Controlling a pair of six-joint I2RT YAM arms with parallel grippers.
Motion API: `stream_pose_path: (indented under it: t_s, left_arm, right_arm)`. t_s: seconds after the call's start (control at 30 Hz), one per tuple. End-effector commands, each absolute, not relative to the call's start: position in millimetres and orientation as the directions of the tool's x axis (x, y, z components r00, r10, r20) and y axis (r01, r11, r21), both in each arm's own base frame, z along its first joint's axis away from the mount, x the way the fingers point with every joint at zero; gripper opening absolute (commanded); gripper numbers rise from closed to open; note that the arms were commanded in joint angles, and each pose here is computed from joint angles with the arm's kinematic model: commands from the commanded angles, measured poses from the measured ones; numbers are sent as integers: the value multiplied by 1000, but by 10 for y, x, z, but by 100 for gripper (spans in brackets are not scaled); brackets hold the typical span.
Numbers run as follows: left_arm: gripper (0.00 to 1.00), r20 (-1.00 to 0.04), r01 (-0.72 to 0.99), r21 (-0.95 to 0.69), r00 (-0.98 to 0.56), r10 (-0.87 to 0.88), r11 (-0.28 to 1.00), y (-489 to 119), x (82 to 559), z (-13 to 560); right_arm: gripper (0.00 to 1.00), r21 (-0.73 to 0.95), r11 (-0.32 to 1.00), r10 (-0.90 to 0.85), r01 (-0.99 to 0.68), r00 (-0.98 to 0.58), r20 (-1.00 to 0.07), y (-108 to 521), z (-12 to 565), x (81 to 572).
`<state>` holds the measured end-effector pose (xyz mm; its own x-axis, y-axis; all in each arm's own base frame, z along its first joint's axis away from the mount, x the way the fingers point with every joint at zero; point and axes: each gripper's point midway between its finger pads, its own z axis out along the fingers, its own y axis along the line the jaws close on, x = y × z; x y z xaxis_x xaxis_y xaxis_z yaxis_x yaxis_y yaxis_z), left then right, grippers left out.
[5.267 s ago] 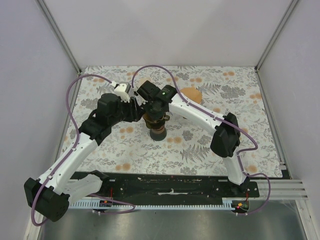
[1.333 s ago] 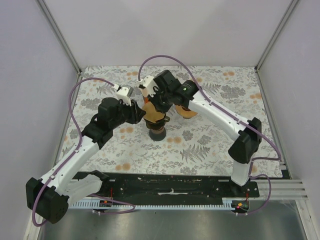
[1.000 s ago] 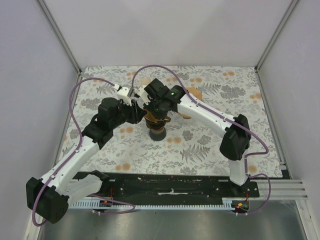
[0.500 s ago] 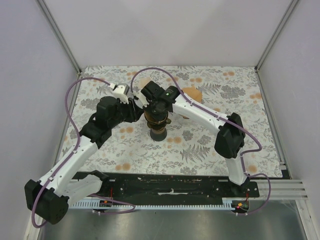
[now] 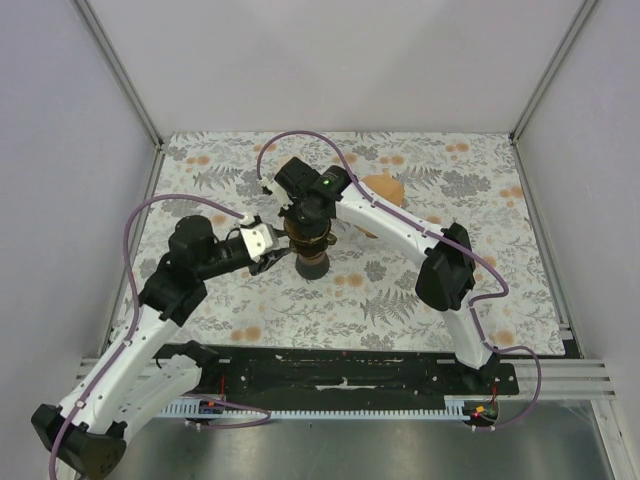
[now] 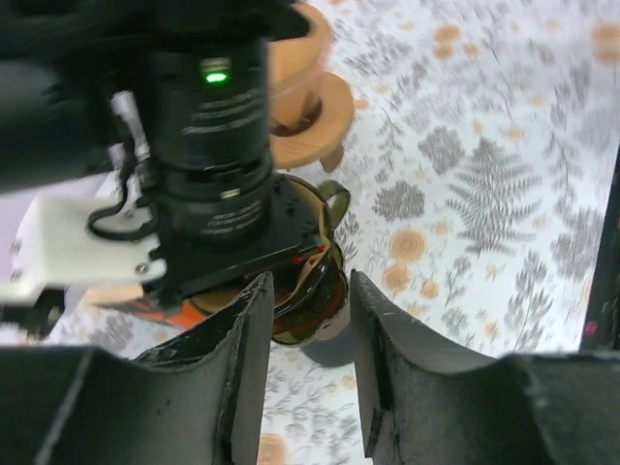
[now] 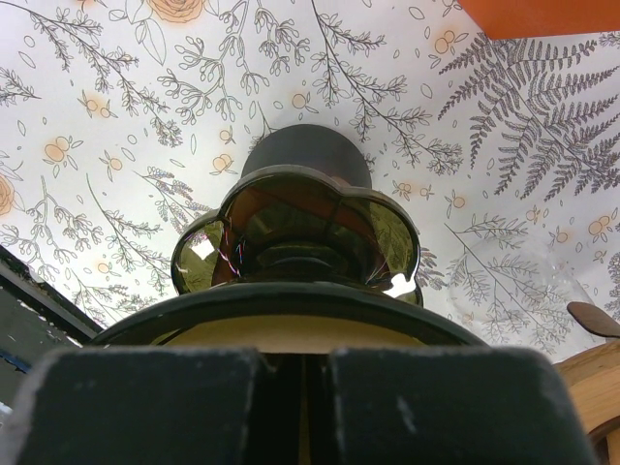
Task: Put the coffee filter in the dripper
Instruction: Place the coffee filter in the coffee dripper.
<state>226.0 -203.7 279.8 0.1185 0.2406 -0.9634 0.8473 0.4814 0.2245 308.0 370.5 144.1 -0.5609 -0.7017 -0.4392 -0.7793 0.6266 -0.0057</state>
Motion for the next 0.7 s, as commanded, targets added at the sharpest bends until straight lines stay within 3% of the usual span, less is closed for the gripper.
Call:
stream_pose_path:
  t_s: [0.0,0.2,0.33,0.67]
  left_arm:
    - [46,-750,812,584,525,403,29,-2192,2159,2611]
    - [56,-709,795,597,586,393,-109,-2260,2109,2504]
    - [54,-685,806,567,576,446,-170,-2204,2119,2332]
    - [46,-645,770,626,600,473,-122,-2269,2381,2563]
  right_arm:
    - [0,-3,638,-755,-770,-625,-198,3428,758,2857]
    - [0,-3,637,-753,-771,-622,-215,3447,812,2864]
    - [0,25,633,-746,-774,-618,-249,3512,906,2859]
    - [0,40,615,-745,-787,-597,-298,3574,1043,2871]
